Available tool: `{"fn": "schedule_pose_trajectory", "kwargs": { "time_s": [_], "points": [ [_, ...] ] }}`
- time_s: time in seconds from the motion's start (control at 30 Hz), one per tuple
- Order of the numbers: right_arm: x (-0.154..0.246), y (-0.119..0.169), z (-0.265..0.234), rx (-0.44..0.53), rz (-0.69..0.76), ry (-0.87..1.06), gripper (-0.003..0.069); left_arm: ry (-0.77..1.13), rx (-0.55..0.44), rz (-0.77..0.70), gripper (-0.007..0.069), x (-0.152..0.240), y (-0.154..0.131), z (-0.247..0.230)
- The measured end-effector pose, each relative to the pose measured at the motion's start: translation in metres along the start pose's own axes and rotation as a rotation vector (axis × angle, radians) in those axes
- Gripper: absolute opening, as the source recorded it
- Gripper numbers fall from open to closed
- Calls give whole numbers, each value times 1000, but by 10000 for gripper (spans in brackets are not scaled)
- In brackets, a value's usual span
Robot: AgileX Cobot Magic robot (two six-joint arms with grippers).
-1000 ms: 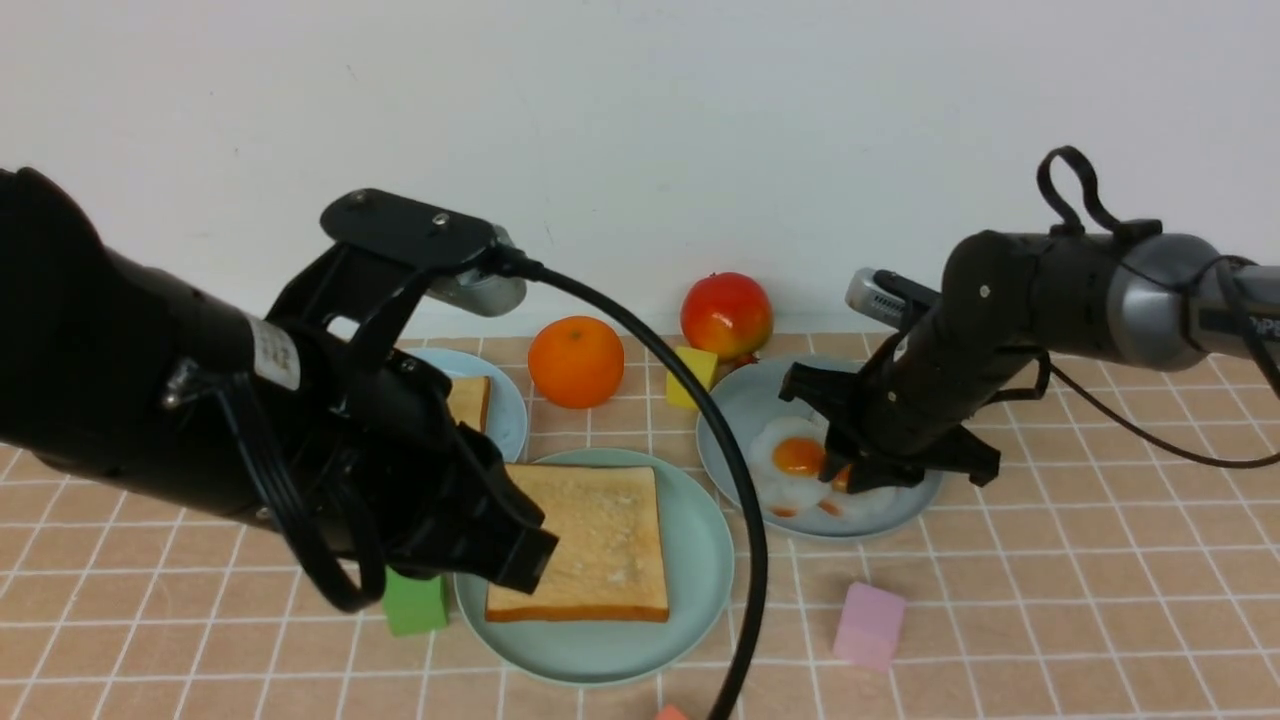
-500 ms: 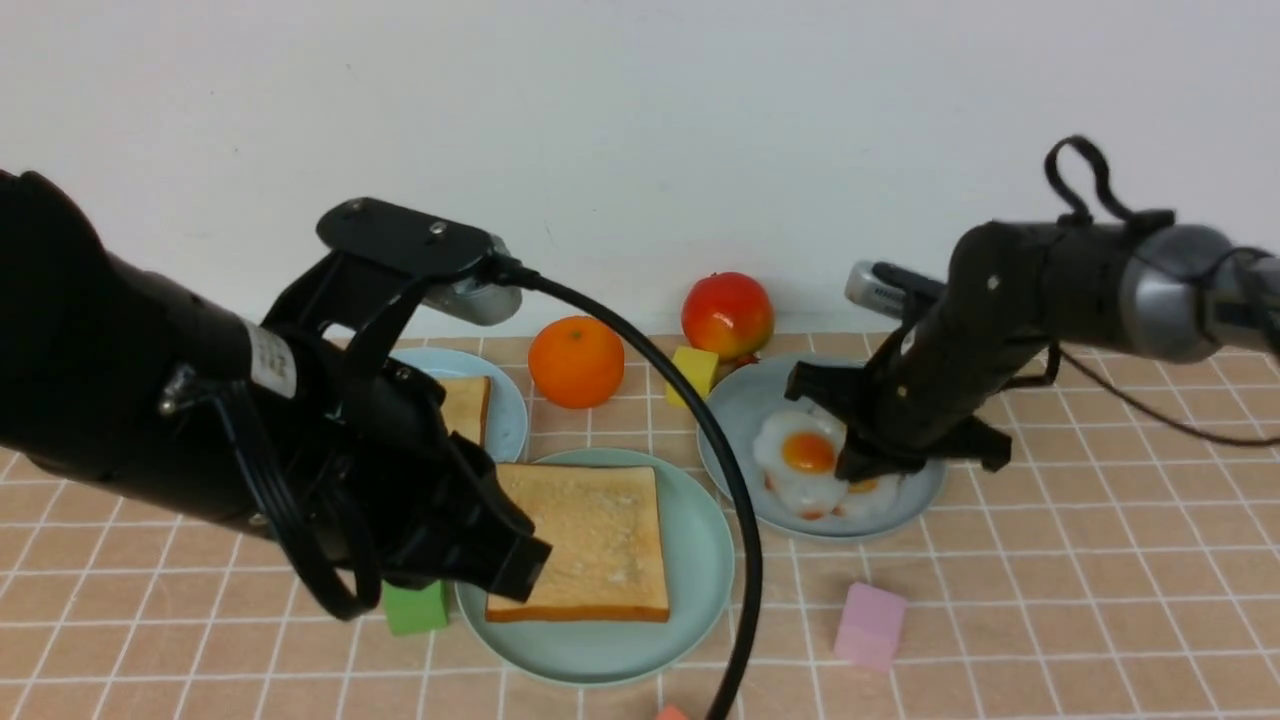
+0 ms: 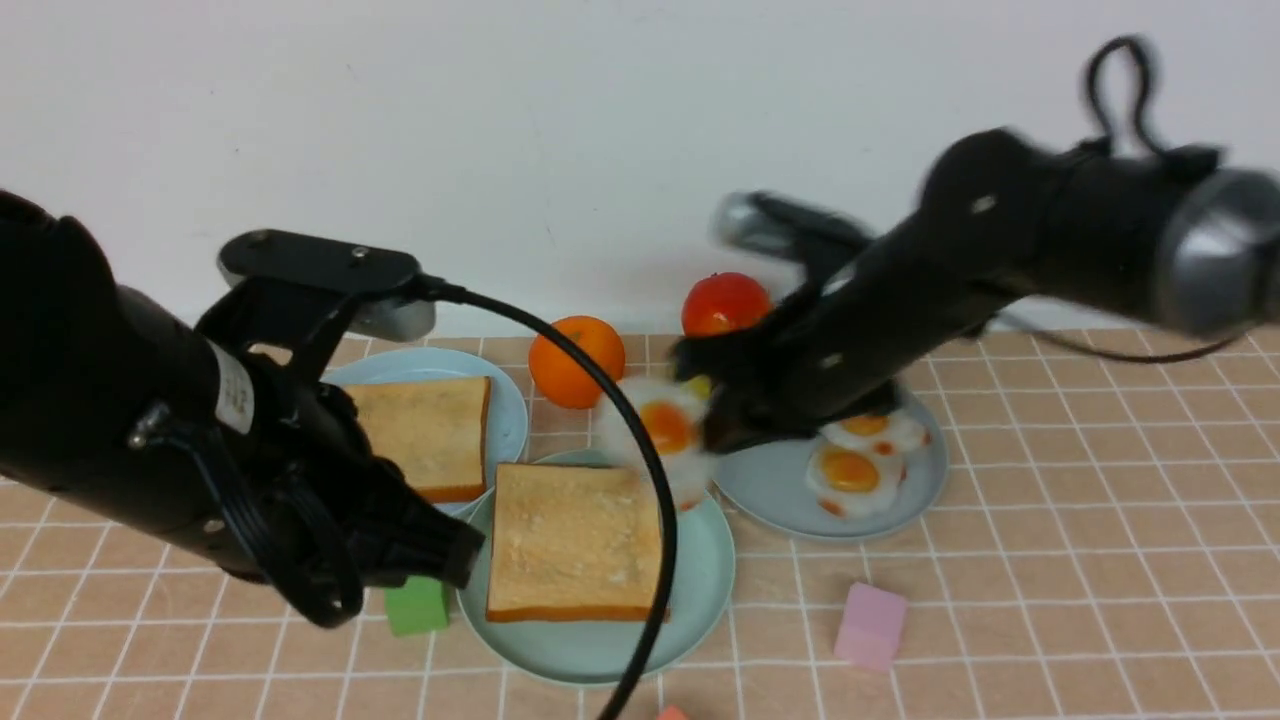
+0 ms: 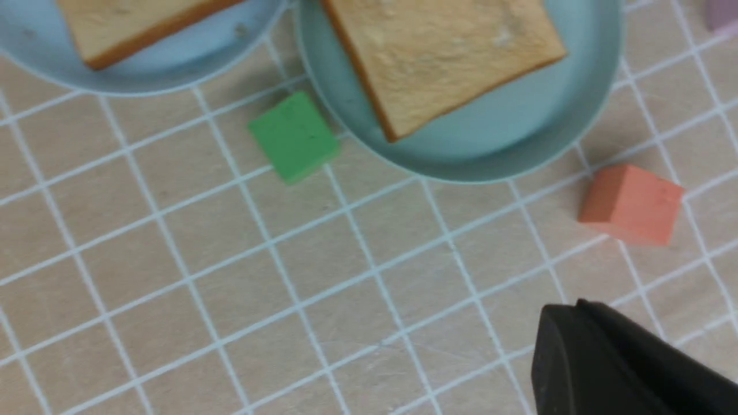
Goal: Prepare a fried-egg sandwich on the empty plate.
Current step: Use the right arm to place the fried egg on the slice of bread in the middle, then use the left arm to grab a slice of bread
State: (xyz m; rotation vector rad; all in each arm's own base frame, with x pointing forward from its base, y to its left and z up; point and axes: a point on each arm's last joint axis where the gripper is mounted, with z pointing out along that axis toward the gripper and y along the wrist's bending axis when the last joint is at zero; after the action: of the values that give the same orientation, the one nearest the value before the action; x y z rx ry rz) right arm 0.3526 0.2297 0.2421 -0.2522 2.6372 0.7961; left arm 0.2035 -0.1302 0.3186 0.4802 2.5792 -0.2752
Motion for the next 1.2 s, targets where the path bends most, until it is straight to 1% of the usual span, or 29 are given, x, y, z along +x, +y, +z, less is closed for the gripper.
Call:
{"fn": "schedule_pose_trajectory", "kwargs": {
  "time_s": [0.1, 0.27, 0.37, 0.4, 0.5, 0.53, 0.57, 0.6, 0.63, 0.67, 0.7, 0.73, 0.77, 0.8, 0.83, 0.87, 0.9, 0.93, 1.0, 1.03, 1.1, 1.13, 1.17, 1.2],
  "points": [
    [5, 11, 19, -46, -6, -5, 2, 0, -6, -1, -2, 0, 1, 0],
    [5, 5, 41, -52, 47, -33, 18, 1, -8, -1, 0, 0, 1, 0],
    [4, 1, 47, -53, 76, -39, 69, 2, -9, -1, 1, 0, 1, 0],
    [4, 1, 47, -53, 77, -40, 74, 2, -9, -1, 1, 0, 1, 0],
    [3, 0, 47, -54, 82, -51, 202, 1, -10, 0, 3, 0, 1, 0],
    [2, -1, 47, -49, 76, -52, 261, 1, -10, 0, 3, 0, 1, 0],
    [2, -1, 47, -49, 76, -52, 261, 1, -10, 0, 3, 0, 1, 0],
    [2, -2, 46, -43, 64, -52, 340, 1, -10, 0, 3, 0, 1, 0],
    [1, -3, 43, -37, 42, -53, 393, 1, -11, 1, 3, 0, 1, 0],
    [1, -3, 42, -36, 38, -54, 400, 1, -12, 1, 3, 0, 1, 0],
    [-1, -2, 33, -31, -8, -57, 447, 0, -16, 3, 4, 0, 1, 0],
    [-5, -2, 20, -28, -56, -68, 471, -4, -22, 7, 4, 0, 2, 0],
    [-7, 0, 7, -29, -99, -83, 480, -11, -29, 12, 4, -1, 3, 0],
    [-8, 2, 4, -30, -110, -85, 481, -13, -30, 14, 4, -1, 3, 0],
    [-13, 6, -28, -32, -191, -124, 472, -39, -41, 15, 6, -4, 4, 0],
    [-14, 10, -49, -34, -235, -148, 457, -60, -48, 11, 6, -5, 4, 0],
    [-15, 13, -70, -35, -276, -170, 412, -84, -56, 3, 6, -8, 5, 0],
    [-14, 16, -79, -39, -287, -178, 412, -90, -61, -1, 6, -8, 6, -1],
    [-8, 23, -127, -35, -359, -220, 289, -147, -79, -24, 6, -14, 7, 1],
    [-4, 27, -144, -33, -380, -234, 251, -156, -89, -27, 6, -16, 8, 3],
    [13, 35, -186, -22, -427, -270, 99, -162, -107, -32, 6, -21, 11, 12],
    [19, 37, -196, -19, -437, -278, 53, -156, -114, -37, 6, -22, 15, 16],
    [25, 39, -206, -15, -452, -289, 26, -146, -120, -43, 6, -23, 18, 19],
    [45, 42, -228, -7, -473, -310, -8, -116, -131, -73, 2, -27, 29, 28]
  ]
}}
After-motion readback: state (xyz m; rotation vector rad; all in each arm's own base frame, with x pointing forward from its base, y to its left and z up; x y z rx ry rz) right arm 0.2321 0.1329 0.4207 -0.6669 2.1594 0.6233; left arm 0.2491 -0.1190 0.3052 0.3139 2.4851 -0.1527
